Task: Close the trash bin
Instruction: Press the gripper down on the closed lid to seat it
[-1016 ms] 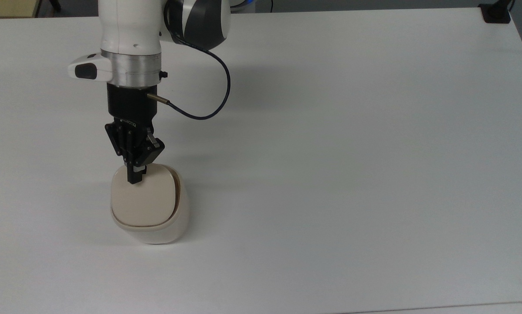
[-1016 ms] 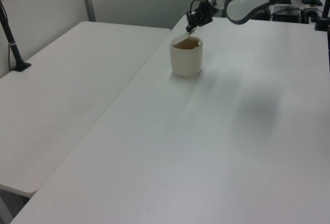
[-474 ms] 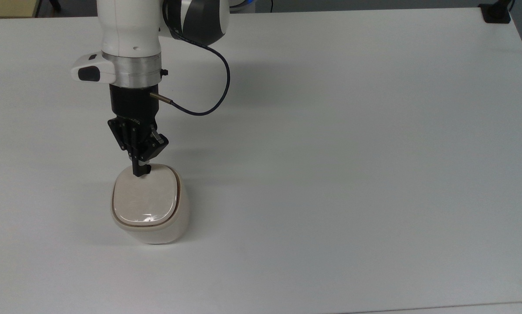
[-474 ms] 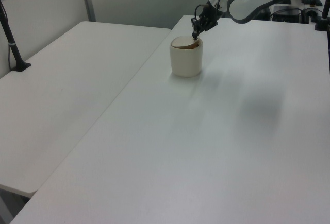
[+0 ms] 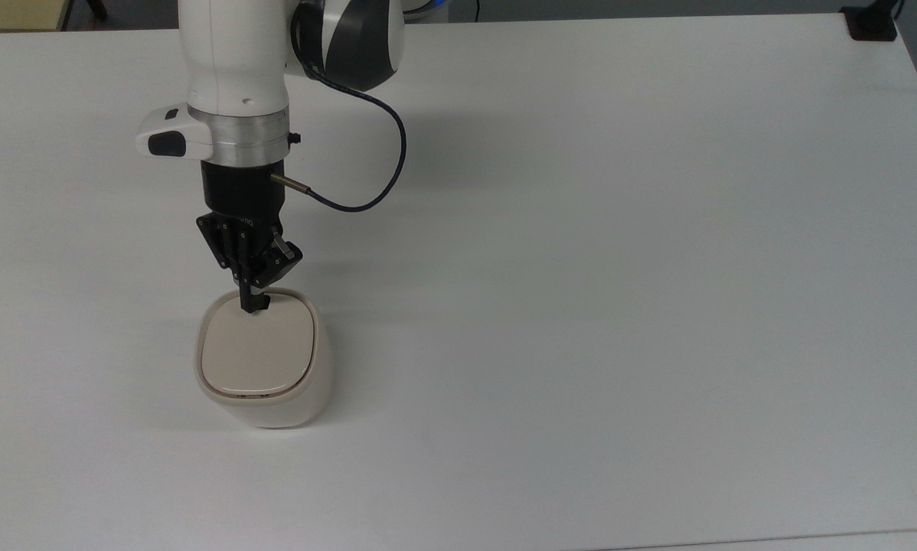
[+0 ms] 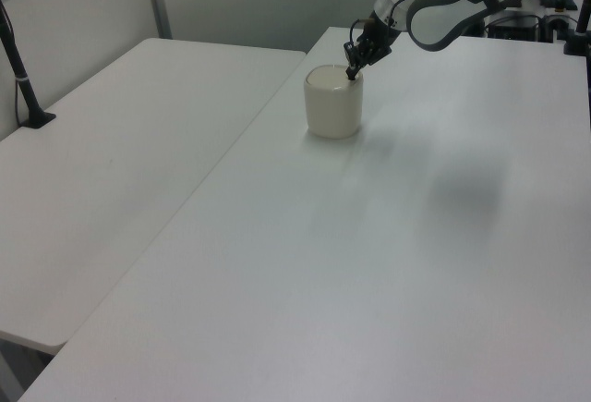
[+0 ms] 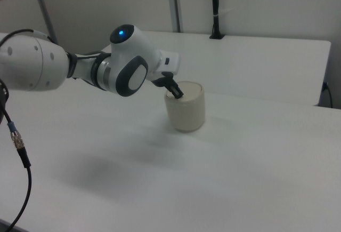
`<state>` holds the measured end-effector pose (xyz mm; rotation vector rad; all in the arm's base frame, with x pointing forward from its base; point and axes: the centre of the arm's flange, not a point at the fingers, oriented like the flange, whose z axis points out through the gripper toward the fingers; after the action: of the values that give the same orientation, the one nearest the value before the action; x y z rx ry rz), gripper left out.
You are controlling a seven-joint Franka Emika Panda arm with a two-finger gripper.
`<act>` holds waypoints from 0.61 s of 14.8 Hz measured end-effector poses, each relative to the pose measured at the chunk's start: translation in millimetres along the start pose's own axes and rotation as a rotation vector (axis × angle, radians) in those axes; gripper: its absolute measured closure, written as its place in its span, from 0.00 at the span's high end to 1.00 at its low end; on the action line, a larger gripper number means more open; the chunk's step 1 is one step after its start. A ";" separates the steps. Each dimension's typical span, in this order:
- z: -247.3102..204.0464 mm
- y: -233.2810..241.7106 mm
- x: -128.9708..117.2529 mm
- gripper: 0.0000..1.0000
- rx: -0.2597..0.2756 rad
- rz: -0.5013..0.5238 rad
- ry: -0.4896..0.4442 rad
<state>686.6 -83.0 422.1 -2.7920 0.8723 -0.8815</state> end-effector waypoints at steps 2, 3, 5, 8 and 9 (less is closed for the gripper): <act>-0.3 -0.1 0.1 0.01 0.000 -0.002 0.001; -0.7 -0.1 0.4 0.01 0.000 -0.002 0.001; -1.6 1.0 1.6 0.01 0.000 0.000 0.003; -1.6 3.9 3.1 0.01 -0.002 0.004 0.004; -1.6 4.7 3.6 0.01 -0.003 0.005 0.005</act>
<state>685.8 -88.8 424.0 -2.7900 0.8821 -0.8871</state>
